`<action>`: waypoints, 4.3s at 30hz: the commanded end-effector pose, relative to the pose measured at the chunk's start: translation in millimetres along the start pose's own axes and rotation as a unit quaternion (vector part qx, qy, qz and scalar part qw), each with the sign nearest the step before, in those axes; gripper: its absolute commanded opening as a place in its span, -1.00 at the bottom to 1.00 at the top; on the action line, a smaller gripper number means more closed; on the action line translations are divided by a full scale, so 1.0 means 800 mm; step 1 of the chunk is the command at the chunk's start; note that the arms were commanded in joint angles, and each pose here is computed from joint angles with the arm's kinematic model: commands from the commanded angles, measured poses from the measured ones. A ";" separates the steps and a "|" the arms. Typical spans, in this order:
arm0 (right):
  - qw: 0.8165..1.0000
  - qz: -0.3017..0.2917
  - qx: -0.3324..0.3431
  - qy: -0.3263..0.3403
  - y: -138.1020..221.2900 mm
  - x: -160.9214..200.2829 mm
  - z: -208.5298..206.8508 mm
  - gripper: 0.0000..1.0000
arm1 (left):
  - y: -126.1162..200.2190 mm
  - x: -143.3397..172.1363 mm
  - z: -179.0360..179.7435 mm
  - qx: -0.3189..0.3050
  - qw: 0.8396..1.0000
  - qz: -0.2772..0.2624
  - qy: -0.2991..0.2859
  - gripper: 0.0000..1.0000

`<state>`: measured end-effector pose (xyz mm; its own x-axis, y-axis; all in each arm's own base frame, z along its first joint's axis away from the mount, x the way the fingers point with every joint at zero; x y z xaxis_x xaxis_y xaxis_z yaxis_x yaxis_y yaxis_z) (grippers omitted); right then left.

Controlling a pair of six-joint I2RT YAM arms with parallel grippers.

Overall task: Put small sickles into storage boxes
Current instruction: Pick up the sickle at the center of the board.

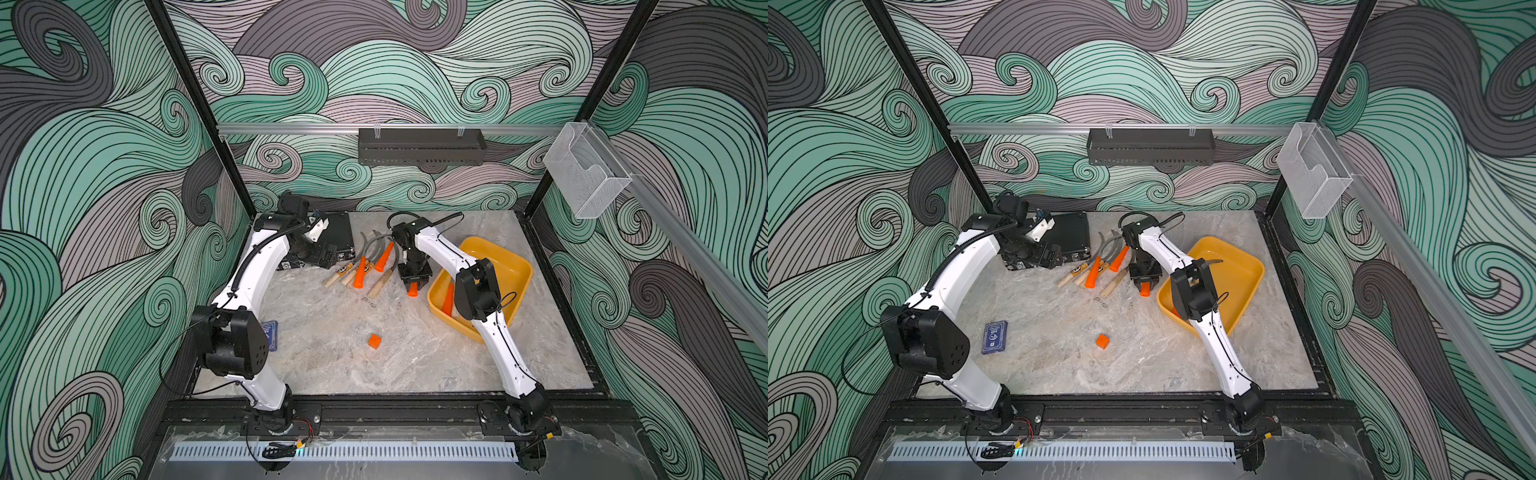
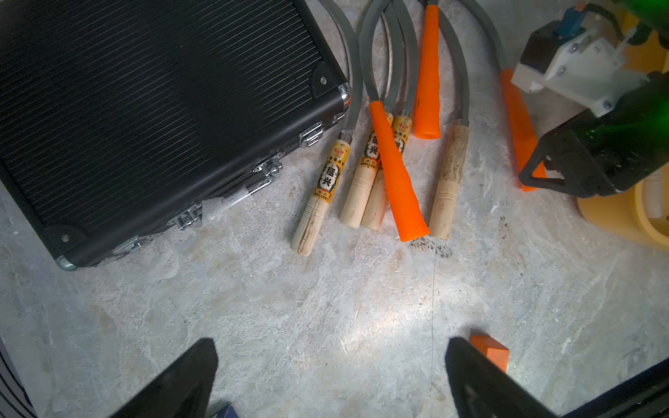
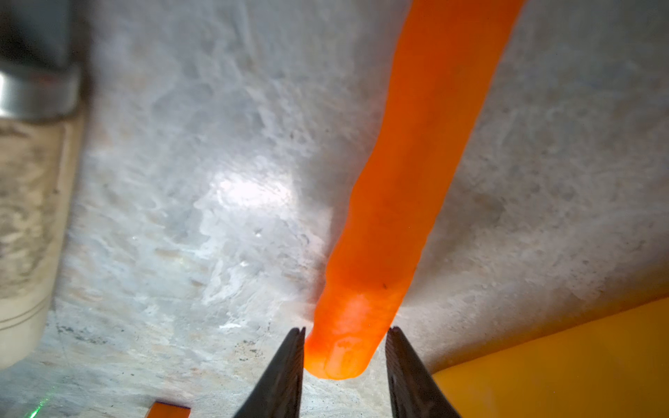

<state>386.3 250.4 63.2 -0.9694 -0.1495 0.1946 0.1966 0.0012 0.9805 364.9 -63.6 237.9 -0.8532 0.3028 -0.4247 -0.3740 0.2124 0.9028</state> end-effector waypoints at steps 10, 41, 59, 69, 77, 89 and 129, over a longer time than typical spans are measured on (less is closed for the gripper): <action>1.000 0.005 0.026 -0.015 -0.012 -0.004 -0.006 -0.14 | 0.011 -0.004 -0.001 0.005 1.000 -0.023 -0.001 0.97; 0.999 0.010 0.030 -0.013 -0.004 0.004 -0.017 -0.84 | 0.008 -0.007 -0.002 0.010 1.000 -0.028 0.008 0.97; 0.999 0.006 0.006 -0.039 0.028 0.001 -0.052 -0.98 | 0.009 -0.009 -0.002 0.011 0.999 -0.031 0.009 0.97; 0.999 0.014 0.000 -0.051 0.027 -0.006 -0.072 -1.00 | 0.008 -0.011 -0.002 0.012 0.999 -0.031 0.009 0.97; 0.997 0.037 -0.041 -0.050 0.034 0.005 -0.061 -1.00 | 0.008 -0.010 -0.002 0.012 0.999 -0.029 0.008 0.97; 0.991 0.063 -0.108 -0.045 0.067 0.035 -0.043 -1.00 | 0.008 -0.010 -0.002 0.014 0.999 -0.029 0.006 0.97; 0.952 0.171 -0.237 -0.088 0.107 0.117 -0.014 -1.00 | -0.004 -0.029 -0.007 0.040 0.998 -0.047 -0.004 0.97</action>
<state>329.9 229.1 143.8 -0.8633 -0.0449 0.5026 0.4721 -0.4237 0.7731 375.4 -73.9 234.6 -0.8344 0.2893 -0.4692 -0.3935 0.2834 0.8746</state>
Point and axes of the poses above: each gripper's point midway between its finger pads, its own y axis back along the fingers, its own z axis along the line the jaws close on, x = y × z, the point moved 4 cm from there along y, back along the fingers, and after that the axes turned 2 degrees about -y, right-handed, at the moved point
